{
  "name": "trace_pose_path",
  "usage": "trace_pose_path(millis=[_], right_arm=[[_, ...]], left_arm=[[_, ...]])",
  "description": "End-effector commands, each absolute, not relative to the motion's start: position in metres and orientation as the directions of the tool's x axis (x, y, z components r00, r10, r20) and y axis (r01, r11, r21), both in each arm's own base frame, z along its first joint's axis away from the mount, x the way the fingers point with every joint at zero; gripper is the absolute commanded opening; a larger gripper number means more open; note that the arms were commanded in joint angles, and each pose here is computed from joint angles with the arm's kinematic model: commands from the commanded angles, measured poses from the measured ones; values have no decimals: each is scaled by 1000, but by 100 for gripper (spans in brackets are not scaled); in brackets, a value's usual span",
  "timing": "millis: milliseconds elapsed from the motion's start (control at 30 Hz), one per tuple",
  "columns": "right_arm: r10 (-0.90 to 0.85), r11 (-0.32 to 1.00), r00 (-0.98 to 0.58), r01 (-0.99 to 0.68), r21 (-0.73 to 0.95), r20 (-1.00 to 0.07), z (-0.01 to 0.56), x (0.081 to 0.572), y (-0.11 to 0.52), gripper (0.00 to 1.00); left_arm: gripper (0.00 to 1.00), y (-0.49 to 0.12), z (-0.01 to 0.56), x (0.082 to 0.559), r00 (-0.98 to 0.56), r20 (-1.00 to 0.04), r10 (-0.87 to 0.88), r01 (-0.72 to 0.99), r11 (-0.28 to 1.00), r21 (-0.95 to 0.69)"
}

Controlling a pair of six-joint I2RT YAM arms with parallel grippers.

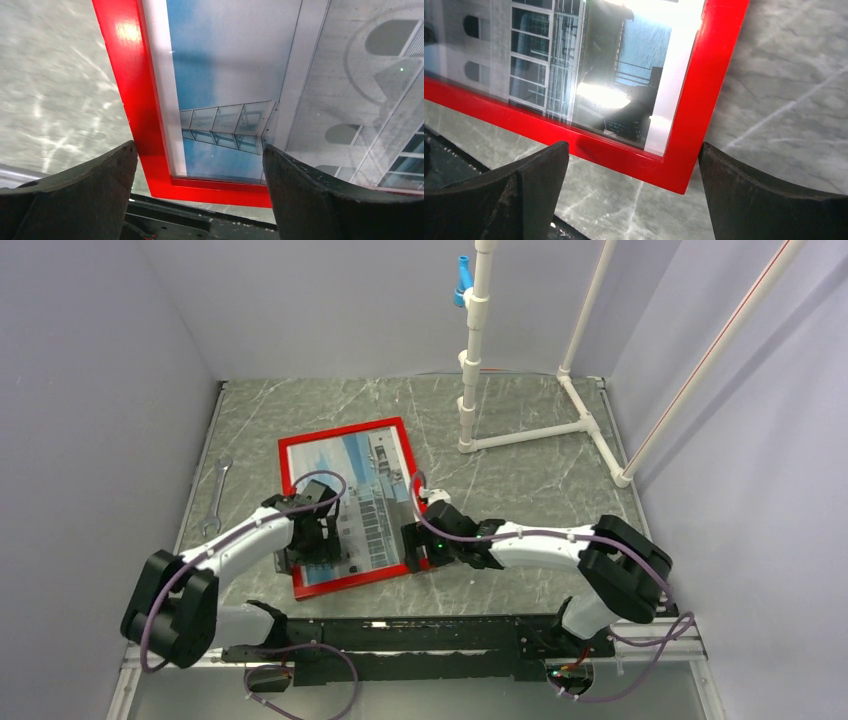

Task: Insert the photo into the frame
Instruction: Adjust the photo frame at the center of the board.

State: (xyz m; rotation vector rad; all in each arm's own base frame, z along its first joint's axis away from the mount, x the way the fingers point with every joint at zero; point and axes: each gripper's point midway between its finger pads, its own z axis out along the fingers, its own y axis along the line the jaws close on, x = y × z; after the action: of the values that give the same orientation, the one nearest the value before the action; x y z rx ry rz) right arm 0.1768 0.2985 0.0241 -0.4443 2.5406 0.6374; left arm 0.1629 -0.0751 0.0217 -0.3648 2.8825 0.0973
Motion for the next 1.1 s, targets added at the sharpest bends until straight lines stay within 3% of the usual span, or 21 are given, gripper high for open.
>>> trace_pose_path(millis=[0, 233, 500, 767, 1067], right_arm=[[-361, 701, -886, -464, 541, -292, 4, 86, 361, 100], [-445, 656, -848, -527, 540, -287, 9, 58, 393, 100], [-383, 696, -867, -498, 518, -319, 22, 63, 380, 100], [-234, 725, -892, -425, 542, -386, 57, 89, 350, 100], [88, 783, -906, -194, 591, -414, 83, 132, 270, 100]], left_arm=[[95, -107, 30, 229, -912, -347, -219, -196, 976, -100], [99, -87, 33, 263, -911, -353, -212, -210, 977, -44], [99, -83, 49, 265, -902, -384, -197, -192, 980, -52], [99, -124, 95, 238, -853, -495, -168, -74, 976, -202], [96, -185, 96, 217, -873, -481, -77, 27, 978, -205]])
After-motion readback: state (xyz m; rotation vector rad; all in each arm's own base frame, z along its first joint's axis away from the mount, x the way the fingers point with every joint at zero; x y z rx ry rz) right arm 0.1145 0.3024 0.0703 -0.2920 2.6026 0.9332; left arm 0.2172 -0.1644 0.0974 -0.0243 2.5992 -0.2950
